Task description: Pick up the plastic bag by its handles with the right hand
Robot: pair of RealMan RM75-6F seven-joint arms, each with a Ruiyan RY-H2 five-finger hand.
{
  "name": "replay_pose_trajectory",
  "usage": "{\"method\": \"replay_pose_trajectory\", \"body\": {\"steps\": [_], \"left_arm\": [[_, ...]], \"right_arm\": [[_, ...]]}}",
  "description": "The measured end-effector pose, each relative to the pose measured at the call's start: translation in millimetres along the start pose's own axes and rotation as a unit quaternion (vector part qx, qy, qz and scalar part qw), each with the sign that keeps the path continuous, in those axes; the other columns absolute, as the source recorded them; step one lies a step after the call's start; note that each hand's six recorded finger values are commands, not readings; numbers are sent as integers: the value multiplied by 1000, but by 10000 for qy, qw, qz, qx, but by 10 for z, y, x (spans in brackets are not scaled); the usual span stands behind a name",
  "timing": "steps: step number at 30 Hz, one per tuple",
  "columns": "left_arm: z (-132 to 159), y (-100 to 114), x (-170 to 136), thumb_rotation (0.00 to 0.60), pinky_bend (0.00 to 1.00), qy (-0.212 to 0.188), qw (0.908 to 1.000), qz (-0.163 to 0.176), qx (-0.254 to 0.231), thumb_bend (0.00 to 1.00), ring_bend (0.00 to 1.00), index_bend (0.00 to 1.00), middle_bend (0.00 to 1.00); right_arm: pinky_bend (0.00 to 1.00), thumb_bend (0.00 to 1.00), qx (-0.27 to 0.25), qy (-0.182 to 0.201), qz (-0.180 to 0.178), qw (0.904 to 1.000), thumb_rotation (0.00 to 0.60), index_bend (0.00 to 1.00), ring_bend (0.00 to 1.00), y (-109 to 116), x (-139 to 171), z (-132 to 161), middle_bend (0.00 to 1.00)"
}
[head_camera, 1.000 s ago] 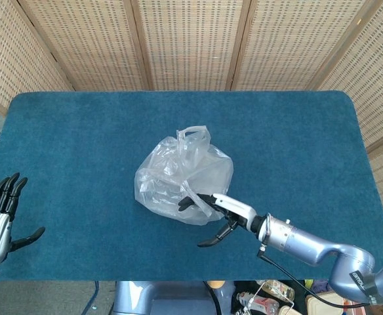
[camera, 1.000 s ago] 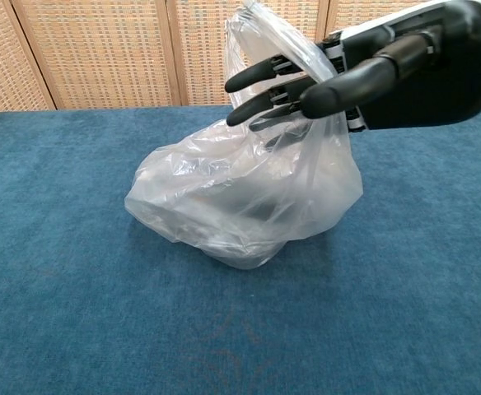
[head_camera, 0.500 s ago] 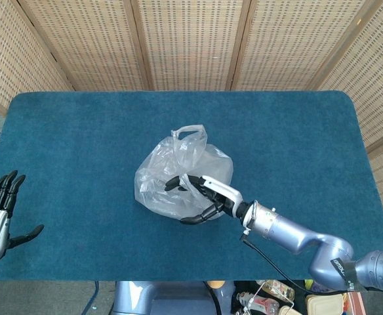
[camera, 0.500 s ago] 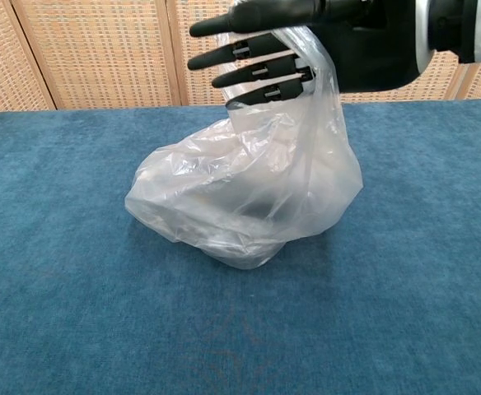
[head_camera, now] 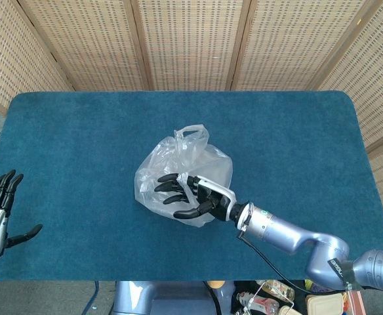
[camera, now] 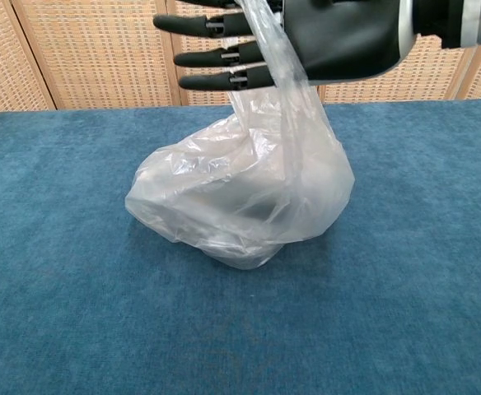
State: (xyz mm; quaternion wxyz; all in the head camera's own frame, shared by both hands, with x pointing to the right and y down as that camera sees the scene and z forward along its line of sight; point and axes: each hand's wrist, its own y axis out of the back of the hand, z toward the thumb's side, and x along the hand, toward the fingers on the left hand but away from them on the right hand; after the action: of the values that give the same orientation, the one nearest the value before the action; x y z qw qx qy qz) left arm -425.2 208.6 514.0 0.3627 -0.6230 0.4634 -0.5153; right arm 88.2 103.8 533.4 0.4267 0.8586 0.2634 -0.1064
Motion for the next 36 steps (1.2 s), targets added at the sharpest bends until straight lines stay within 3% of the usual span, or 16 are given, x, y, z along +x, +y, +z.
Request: {"method": "replay_pose_trajectory", "body": {"steps": [5,12,18,27,36], "left_arm": [[-10,3,13,600,0,18,10000,0,-8,75,0,0,0],[-3,-22,80,600,0,-20,9999,-67,-83,76,0,0,0],[81,3,357,600,0,-328,9992,-10,-230,77,0,0,0],[454,118,999,600,0,-1288,9913,189,-183,81,0,0,0],[957,81,1592,600,0,-2377,9705,363,194,82,0,0,0]], "right_arm": [[283,0,-243,72,137,9996,600,270,259,-15,-28,78,369],[315,0,-100,-22,214,9997,600,330,312,-66,-28,152,421],[335,0,86,-90,198,9997,600,353,339,-76,7,217,451],[335,0,206,-182,91,9996,600,350,336,-15,64,217,451],[335,0,184,-62,27,9998,600,349,334,62,97,274,451]]}}
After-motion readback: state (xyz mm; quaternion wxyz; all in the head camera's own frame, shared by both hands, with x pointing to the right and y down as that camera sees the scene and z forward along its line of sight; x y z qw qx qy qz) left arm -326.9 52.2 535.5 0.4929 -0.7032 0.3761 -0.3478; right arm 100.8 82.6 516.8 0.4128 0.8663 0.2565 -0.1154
